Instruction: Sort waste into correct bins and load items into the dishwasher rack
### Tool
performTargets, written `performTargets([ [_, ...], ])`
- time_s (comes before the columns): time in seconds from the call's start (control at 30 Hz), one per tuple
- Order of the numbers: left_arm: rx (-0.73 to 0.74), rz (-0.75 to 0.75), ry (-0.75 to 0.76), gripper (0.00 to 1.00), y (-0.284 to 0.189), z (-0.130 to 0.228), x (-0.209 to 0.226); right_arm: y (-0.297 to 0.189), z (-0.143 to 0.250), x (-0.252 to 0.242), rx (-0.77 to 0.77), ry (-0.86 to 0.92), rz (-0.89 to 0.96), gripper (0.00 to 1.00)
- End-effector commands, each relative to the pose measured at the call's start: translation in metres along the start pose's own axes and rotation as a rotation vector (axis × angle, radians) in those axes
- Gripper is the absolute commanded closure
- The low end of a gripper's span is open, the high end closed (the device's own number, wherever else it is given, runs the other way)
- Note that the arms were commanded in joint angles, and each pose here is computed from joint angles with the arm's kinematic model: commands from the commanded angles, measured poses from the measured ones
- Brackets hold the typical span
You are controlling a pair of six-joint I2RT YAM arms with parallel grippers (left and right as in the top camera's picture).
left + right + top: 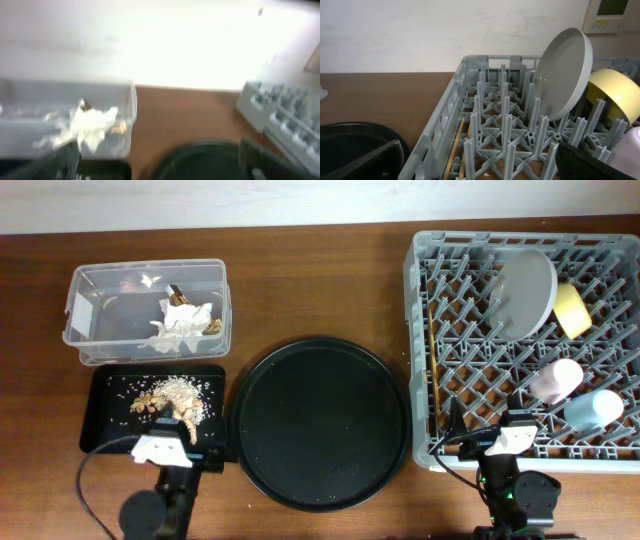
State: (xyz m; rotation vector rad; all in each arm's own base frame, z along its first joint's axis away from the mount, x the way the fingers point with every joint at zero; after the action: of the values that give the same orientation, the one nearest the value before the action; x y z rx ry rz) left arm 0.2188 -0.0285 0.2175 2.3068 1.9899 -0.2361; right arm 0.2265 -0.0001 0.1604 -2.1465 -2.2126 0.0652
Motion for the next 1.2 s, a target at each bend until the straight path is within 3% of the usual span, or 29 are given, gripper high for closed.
performTargets([
  [0.0, -0.208, -0.024, 0.020, 0.01, 0.005, -0.001, 0.009, 0.000, 0.003, 0.001, 0.007, 0.000, -0.003, 0.02],
  [0.07, -0.178, -0.036, 0.018, 0.01, 0.006, 0.009, 0.012, 0.000, 0.003, 0.001, 0.007, 0.000, -0.003, 0.01],
  [0.2, 0.040, -0.072, 0.011, 0.01, 0.007, 0.058, 0.020, 0.000, 0.003, 0.001, 0.007, 0.000, -0.003, 0.02],
  [1.17, 0.033, -0.070, 0.011, 0.01, 0.007, 0.057, 0.020, 0.000, 0.003, 0.001, 0.007, 0.000, -0.003, 0.02],
])
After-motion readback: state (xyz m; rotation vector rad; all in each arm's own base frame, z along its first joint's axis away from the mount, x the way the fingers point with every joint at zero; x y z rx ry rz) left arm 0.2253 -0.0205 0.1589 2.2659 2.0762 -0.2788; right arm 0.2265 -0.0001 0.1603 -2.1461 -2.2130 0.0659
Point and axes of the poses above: each gripper's point midway between its finger pads, its own y axis out along the fingers, its own x axis along the line the jaws close on, z = x × y, the point moved 2 cm from there along -y, back along the fingers, and after that the axes turned 1 degree about -y, right-handed, at the moved point
